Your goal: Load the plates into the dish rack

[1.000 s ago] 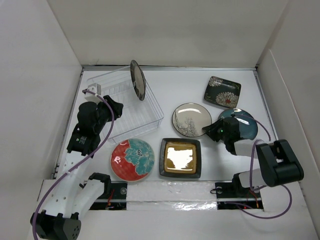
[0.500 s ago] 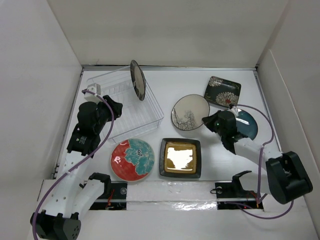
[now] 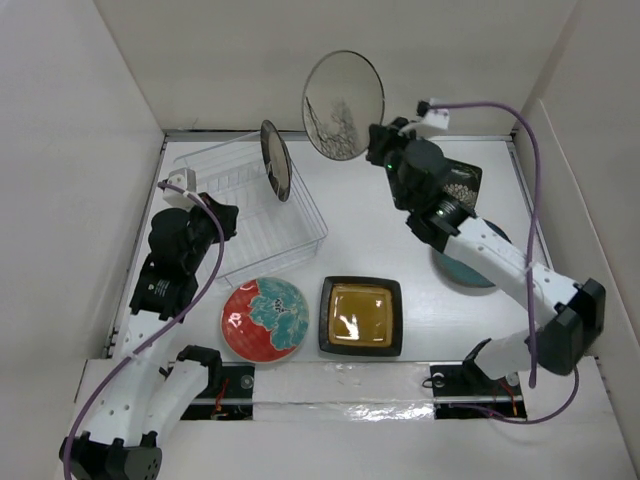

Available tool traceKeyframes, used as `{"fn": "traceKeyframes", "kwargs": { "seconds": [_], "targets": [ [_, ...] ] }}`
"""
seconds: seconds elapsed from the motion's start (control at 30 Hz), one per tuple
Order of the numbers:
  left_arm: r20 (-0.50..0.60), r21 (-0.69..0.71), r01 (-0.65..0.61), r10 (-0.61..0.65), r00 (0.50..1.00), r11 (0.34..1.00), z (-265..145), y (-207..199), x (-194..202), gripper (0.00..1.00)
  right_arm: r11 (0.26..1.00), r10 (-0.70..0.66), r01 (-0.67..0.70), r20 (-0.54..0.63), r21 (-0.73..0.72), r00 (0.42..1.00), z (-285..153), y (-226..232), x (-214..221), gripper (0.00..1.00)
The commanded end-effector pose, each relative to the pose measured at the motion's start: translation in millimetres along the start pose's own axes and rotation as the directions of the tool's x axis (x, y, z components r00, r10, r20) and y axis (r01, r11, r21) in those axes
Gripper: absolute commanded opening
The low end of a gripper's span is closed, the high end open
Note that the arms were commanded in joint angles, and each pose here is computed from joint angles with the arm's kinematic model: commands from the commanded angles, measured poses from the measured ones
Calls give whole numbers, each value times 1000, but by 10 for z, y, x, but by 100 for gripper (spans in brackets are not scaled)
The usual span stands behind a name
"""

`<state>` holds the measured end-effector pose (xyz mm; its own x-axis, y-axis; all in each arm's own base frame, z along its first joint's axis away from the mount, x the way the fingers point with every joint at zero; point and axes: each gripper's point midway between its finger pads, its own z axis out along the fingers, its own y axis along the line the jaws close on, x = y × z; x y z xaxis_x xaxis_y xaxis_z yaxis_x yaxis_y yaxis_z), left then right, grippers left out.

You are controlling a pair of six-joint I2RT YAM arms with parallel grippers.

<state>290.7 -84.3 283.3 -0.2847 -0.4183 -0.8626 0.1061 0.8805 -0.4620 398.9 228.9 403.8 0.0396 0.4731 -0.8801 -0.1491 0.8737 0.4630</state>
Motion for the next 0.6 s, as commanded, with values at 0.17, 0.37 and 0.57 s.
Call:
{"fn": "traceKeyframes", "kwargs": {
  "seconds": [0.17, 0.37, 0.57],
  "targets": [
    [113, 10, -4, 3, 994, 1000, -128, -89, -314, 6, 975, -197, 205, 97, -82, 976, 433, 1239, -188, 0],
    [124, 2, -1, 1, 992, 1000, -164, -89, -358, 6, 948, -307, 315, 129, -47, 943, 634, 1706, -32, 0],
    [143, -53, 5, 3, 990, 999, -188, -3, -391, 8, 920, -387, 392, 109, -24, 915, 857, 1797, 412, 0]
  ]
}}
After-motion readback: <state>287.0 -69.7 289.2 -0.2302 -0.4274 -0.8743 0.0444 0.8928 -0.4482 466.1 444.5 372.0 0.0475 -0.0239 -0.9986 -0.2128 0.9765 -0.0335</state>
